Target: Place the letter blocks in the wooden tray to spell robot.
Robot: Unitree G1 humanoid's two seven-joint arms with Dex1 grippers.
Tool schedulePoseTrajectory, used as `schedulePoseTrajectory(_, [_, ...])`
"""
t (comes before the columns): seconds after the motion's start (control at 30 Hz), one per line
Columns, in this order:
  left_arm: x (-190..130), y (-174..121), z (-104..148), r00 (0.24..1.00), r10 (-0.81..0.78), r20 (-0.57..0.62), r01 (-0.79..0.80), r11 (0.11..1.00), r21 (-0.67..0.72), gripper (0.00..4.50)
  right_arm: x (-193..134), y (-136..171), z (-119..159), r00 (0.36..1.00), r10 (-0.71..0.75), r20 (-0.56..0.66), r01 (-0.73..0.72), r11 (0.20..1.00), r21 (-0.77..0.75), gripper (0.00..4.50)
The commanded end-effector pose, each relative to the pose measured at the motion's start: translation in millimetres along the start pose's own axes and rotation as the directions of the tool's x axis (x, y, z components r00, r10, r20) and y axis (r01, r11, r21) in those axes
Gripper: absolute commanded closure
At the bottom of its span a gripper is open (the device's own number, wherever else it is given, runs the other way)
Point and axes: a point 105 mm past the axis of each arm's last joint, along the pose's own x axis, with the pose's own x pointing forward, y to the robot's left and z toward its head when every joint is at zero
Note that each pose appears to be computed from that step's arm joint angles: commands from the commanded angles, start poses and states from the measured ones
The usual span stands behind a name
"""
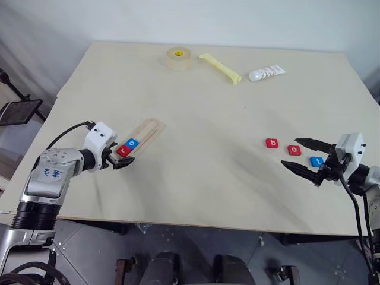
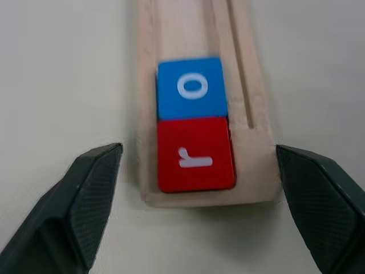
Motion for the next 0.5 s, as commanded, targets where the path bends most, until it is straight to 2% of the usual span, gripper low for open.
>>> schedulePoseTrajectory(0.03, [5.0, 1.4, -2.5, 1.000, -0.006, -0.028, 0.006, 1.000, 0.005, 0.00, -4.9, -5.1, 14.0, 1.000, -0.018, 0.021, 0.019, 0.999, -0.041, 0.03])
schedulePoseTrajectory(0.5, [20.8, -1.8, -14.8, 0.982, -0.085, -0.170, 0.074, 0.995, -0.071, 0.00, 2.9, -8.8, 13.6, 1.000, -0.020, 0.020, 0.020, 0.999, -0.039, 0.03])
